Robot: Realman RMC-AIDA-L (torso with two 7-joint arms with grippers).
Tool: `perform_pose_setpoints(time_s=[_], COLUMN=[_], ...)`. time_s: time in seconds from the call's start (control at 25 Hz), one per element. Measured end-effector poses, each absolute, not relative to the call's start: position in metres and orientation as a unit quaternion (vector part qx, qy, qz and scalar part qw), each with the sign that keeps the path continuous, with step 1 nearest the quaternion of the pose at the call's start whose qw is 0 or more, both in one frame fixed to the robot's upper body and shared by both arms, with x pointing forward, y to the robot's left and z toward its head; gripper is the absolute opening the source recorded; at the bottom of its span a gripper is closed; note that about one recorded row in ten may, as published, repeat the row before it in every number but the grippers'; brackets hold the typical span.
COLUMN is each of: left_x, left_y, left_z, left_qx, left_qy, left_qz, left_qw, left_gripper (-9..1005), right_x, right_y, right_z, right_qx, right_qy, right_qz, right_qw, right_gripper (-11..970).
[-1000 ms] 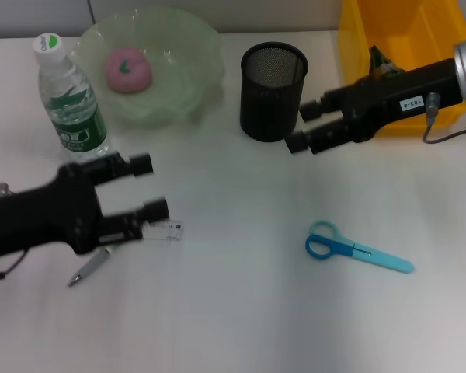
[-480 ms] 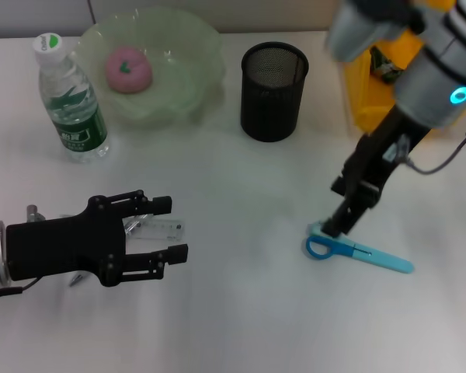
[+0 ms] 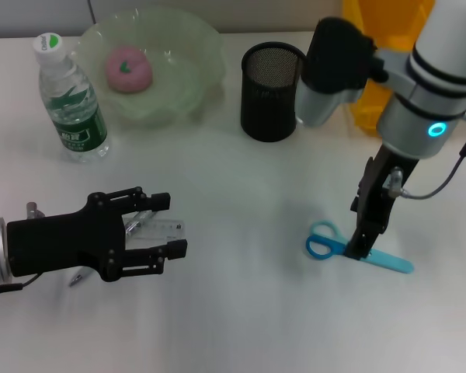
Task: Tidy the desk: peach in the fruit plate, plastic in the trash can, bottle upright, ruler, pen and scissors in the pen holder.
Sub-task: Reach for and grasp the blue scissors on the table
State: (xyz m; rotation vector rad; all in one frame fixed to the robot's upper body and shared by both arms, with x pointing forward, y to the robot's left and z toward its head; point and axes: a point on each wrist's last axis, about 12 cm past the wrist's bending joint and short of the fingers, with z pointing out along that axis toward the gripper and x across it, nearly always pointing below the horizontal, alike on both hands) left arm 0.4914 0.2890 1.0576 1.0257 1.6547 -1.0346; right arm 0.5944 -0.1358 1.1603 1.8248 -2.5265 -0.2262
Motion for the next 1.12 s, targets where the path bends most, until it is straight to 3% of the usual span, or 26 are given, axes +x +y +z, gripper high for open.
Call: perform_pose_setpoints(time_s=[0.52, 0.92, 1.12], left_x=[0.493, 0.494, 0.494], left_y=[0.291, 0.292, 0.293], left_z=[1.056, 1.058, 1.058], left_qx=[0.409, 0.406, 0.405], left_qy=[0.677, 0.677, 0.677], left_qz=[-0.412, -0.415, -0.414], left_qw=[0.451, 0.453, 0.454], left_gripper=[785, 785, 785], right_x=[0.58, 0.575, 0.576], right_y=[-0.13, -0.128, -0.127], right_z=[1.132, 1.124, 1.123], right_qx=[0.603, 0.603, 0.603], right_qy=[-0.796, -0.796, -0.797], right_qz=[-0.056, -0.04, -0.036], right_qw=[0.007, -0.004, -0.011], right_gripper=[799, 613, 420])
